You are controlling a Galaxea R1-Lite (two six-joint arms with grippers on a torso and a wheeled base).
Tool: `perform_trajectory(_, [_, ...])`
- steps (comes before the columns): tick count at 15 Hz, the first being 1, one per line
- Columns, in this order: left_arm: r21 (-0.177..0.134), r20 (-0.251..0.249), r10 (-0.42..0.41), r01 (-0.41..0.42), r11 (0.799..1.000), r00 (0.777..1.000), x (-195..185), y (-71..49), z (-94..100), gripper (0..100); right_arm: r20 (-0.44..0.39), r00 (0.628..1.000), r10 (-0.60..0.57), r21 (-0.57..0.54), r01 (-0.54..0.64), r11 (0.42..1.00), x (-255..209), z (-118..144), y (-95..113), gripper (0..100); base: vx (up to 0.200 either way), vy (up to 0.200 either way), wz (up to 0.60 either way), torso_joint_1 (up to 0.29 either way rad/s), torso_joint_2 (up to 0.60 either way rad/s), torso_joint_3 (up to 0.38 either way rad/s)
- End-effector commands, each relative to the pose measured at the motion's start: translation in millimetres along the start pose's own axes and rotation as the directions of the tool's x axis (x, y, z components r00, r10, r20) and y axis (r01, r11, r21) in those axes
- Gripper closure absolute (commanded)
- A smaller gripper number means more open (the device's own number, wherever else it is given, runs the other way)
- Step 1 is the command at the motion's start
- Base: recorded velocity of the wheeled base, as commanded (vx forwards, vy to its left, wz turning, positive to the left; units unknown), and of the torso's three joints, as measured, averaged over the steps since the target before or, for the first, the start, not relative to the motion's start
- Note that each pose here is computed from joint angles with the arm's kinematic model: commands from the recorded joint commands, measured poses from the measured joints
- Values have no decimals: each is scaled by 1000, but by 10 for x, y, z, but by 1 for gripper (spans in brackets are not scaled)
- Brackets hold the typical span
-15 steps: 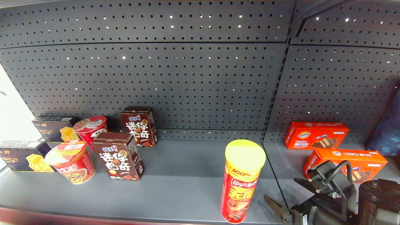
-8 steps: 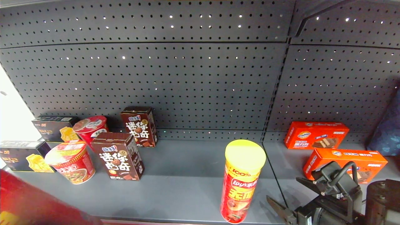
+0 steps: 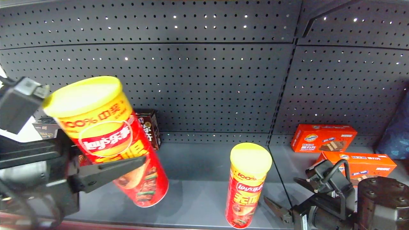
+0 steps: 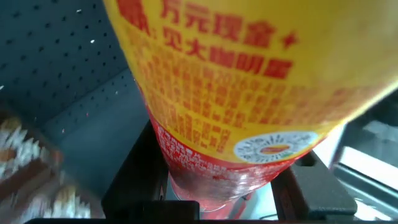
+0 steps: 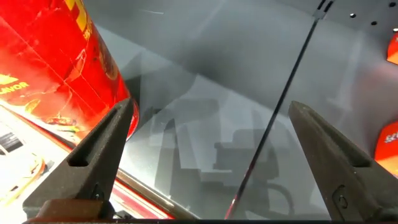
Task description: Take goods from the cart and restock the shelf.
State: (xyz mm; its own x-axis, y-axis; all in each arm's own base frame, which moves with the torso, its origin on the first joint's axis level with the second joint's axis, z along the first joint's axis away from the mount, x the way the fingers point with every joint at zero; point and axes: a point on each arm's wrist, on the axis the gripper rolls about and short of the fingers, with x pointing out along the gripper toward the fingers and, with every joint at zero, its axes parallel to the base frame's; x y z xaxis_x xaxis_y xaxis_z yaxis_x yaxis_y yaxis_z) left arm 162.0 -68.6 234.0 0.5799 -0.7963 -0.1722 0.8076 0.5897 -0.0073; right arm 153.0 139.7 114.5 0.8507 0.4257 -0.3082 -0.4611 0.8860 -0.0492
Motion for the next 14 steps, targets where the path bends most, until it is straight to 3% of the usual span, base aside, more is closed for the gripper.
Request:
perform_trajectory(1, [2,-90,-34,34,999,995,538,288,-203,100,-12,1000,3,-4,-3,1000,34,-17,11,0,0,0,0,0,0,0])
perform_trajectory(2, [30,-98,-42,45,999,994,698,382,-260,100,-13,1000,5,-4,-5,1000,34,-17,12,0,0,0,0,0,0,0])
perform_trajectory(3, [34,-95,-43,46,998,995,716,393,-260,100,-14,1000,5,-2,-5,1000,32,-21,11,0,0,0,0,0,0,0])
perform_trajectory(6, [56,-83,-108,112,992,991,1258,542,-232,100,-11,1000,2,-1,-2,1000,35,-15,5,0,0,0,0,0,0,0])
perform_trajectory(10, [62,-82,-146,151,987,986,1634,647,-244,100,-4,1000,-5,4,5,1000,20,-3,-15,0,0,0,0,0,0,0])
perform_trajectory(14, [39,-116,-160,166,985,980,1804,694,-396,100,-2,1000,-11,7,11,1000,25,3,-27,0,0,0,0,0,0,0])
